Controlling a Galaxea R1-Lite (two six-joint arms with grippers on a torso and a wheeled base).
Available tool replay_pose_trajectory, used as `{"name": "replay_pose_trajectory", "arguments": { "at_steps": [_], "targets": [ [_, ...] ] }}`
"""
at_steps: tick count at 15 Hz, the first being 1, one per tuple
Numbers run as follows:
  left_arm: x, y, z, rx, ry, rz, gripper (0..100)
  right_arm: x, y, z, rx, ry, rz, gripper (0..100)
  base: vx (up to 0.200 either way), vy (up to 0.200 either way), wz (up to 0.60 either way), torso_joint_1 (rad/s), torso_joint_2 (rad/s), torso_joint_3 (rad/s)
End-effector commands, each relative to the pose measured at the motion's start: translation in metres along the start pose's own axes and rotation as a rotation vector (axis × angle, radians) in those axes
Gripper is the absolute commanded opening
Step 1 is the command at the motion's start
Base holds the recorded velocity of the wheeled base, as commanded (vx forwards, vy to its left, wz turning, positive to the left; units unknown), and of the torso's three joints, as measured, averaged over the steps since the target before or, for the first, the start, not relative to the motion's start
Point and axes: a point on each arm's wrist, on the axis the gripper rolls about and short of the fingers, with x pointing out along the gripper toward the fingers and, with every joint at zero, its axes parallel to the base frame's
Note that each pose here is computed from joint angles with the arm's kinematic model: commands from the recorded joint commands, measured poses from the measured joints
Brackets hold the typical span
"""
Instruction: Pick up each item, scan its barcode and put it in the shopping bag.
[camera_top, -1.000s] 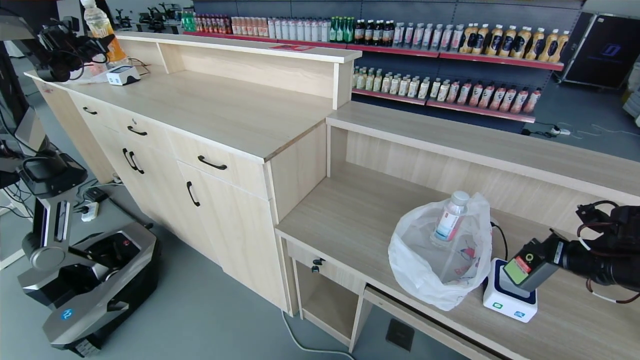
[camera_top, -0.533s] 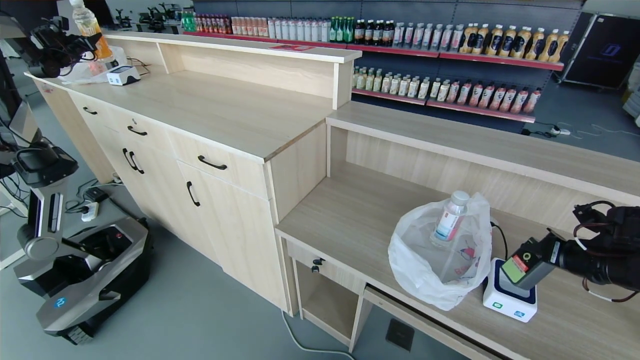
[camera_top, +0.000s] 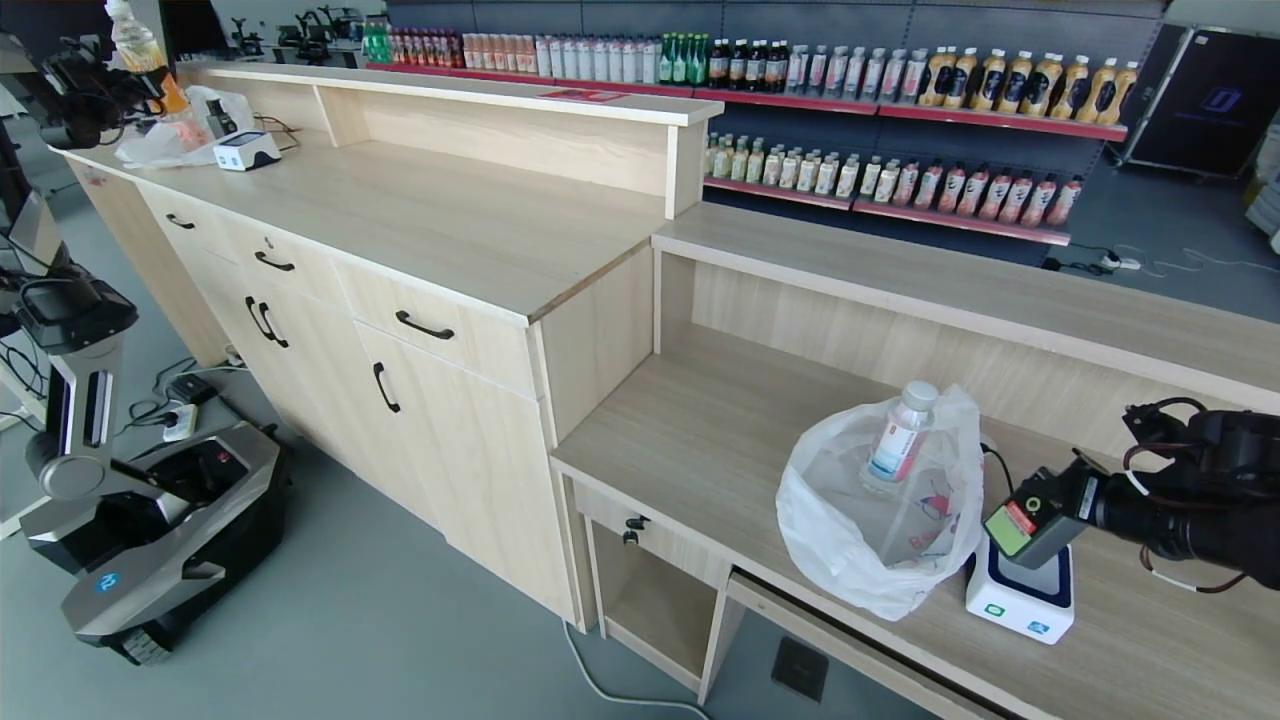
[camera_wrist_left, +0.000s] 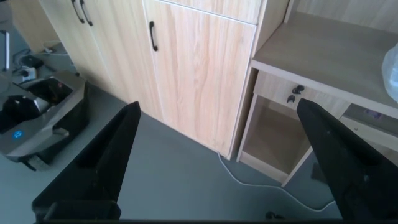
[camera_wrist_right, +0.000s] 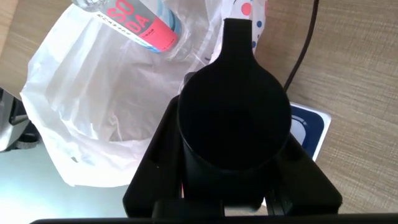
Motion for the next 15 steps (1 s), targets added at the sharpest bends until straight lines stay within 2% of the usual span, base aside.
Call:
{"name": "replay_pose_trajectory", "arguments": {
  "at_steps": [1,7,15],
  "targets": [
    [0.0,0.0,0.0,0.0,0.0,0.0,100,0.006,0.002,0.001,-0.008,0.001,0.012,0,0.0,0.0,0.0,0.0,0.0,0.0],
    [0.0,0.0,0.0,0.0,0.0,0.0,100,0.02,0.009,0.003,-0.033,0.001,0.042,0,0.0,0.0,0.0,0.0,0.0,0.0],
    [0.0,0.0,0.0,0.0,0.0,0.0,100,0.026,0.007,0.0,-0.029,0.013,0.04,0,0.0,0.0,0.0,0.0,0.0,0.0]
  ]
}}
